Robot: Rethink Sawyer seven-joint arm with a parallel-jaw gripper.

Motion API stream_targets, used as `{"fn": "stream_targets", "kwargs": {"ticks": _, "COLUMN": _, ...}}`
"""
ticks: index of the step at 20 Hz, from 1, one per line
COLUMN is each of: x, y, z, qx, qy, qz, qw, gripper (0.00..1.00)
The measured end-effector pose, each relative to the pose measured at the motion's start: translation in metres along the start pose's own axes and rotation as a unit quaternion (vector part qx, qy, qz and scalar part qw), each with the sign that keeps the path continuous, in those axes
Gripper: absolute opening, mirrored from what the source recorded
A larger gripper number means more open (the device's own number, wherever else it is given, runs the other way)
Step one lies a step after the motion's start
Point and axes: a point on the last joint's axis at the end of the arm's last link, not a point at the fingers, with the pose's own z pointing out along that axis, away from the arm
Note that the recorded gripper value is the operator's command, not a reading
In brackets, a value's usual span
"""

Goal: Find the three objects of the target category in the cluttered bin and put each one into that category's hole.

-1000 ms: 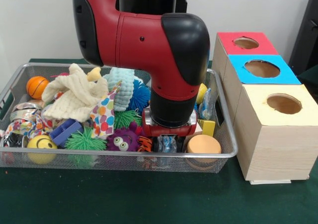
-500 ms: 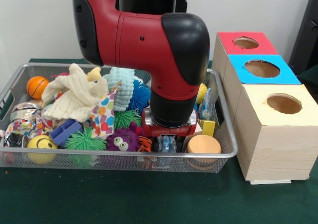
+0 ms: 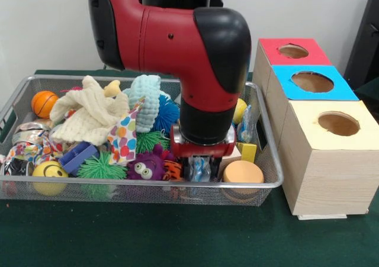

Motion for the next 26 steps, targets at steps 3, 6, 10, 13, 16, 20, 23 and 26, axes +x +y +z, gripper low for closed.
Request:
{"fn": "stream_targets", "kwargs": {"ticks": 3, "x": 0.009, "y": 0.001, "z": -0.022, "qx": 0.001, "qy": -0.001, "qz": 0.0, "qw": 1.0, "gripper": 0.0}}
{"fn": "stream_targets", "kwargs": {"ticks": 6, "x": 0.013, "y": 0.001, "z": -0.045, "qx": 0.002, "qy": -0.007, "qz": 0.0, "qw": 1.0, "gripper": 0.0}}
{"fn": "stream_targets", "kwargs": {"ticks": 10, "x": 0.016, "y": -0.001, "z": -0.088, "qx": 0.006, "qy": -0.026, "qz": 0.003, "qw": 0.9996, "gripper": 0.0}}
{"fn": "stream_targets", "kwargs": {"ticks": 13, "x": 0.013, "y": -0.003, "z": -0.117, "qx": 0.009, "qy": -0.041, "qz": 0.006, "qw": 0.9991, "gripper": 0.0}}
{"fn": "stream_targets", "kwargs": {"ticks": 16, "x": 0.011, "y": -0.005, "z": -0.142, "qx": 0.011, "qy": -0.053, "qz": 0.008, "qw": 0.9985, "gripper": 0.0}}
{"fn": "stream_targets", "kwargs": {"ticks": 20, "x": 0.01, "y": -0.007, "z": -0.177, "qx": 0.014, "qy": -0.068, "qz": 0.011, "qw": 0.9975, "gripper": 0.0}}
{"fn": "stream_targets", "kwargs": {"ticks": 23, "x": 0.013, "y": -0.005, "z": -0.19, "qx": 0.012, "qy": -0.071, "qz": 0.013, "qw": 0.9973, "gripper": 0.0}}
{"fn": "stream_targets", "kwargs": {"ticks": 26, "x": 0.019, "y": 0.002, "z": -0.197, "qx": 0.006, "qy": -0.067, "qz": 0.015, "qw": 0.9976, "gripper": 0.0}}
